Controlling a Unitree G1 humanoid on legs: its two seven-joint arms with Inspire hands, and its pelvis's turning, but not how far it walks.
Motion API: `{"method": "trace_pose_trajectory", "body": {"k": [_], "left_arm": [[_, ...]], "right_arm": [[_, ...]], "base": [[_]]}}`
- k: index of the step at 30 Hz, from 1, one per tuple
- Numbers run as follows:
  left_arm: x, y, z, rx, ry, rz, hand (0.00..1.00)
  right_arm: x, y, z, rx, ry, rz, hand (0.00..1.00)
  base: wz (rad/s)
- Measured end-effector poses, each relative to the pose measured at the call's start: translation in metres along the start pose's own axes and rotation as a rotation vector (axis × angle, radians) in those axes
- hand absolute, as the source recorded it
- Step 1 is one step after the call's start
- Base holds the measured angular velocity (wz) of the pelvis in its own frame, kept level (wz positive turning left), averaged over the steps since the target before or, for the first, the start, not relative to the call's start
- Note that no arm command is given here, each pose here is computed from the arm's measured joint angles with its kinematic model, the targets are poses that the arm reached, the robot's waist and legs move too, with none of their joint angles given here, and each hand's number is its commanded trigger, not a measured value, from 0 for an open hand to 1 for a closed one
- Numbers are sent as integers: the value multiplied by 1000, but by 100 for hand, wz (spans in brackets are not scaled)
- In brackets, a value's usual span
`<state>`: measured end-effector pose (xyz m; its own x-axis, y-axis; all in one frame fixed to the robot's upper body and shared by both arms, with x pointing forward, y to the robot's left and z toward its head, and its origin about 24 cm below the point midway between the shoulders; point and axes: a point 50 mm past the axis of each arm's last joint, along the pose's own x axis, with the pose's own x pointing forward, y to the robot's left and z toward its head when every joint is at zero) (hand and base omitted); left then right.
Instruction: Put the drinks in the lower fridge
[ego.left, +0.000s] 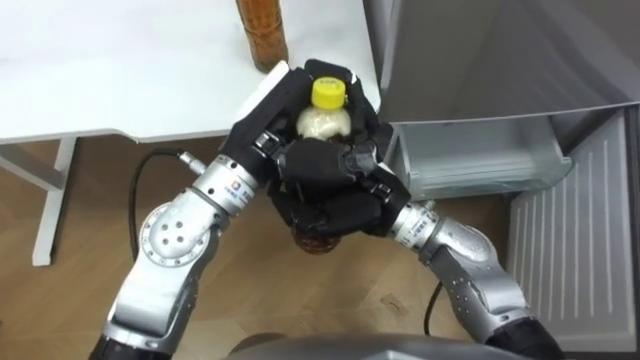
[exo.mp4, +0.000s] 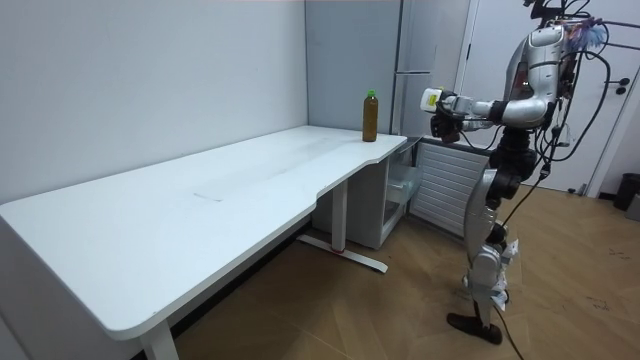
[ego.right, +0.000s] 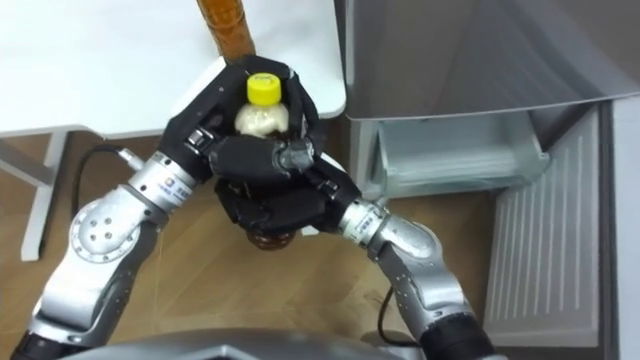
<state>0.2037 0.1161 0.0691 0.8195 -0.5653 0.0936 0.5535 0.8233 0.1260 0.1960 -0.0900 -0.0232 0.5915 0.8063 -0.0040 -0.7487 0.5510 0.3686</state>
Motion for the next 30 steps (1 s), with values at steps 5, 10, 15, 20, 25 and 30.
{"method": "trace_pose_trajectory", "body": {"k": [5, 10, 15, 20, 25, 30], "left_arm": [[1, -3, -2, -9, 7, -2, 75], [1, -3, -4, -33, 15, 0, 0], [1, -3, -5, -54, 21, 3, 0], [1, -2, -5, -63, 21, 2, 0], [1, -2, -6, -72, 32, 0, 0], [0, 0, -7, -83, 43, 4, 0]], "right_arm": [[-4, 0, -1, 13, 13, -5, 100], [-5, 1, 0, 17, 26, -13, 100], [-5, 1, -1, 28, 32, -15, 100], [-6, 2, -1, 32, 35, -17, 100], [-6, 2, -1, 43, 46, -15, 100], [-5, 3, -1, 57, 61, -12, 100]], "base": [[0], [0], [0], [0], [0], [1]]}}
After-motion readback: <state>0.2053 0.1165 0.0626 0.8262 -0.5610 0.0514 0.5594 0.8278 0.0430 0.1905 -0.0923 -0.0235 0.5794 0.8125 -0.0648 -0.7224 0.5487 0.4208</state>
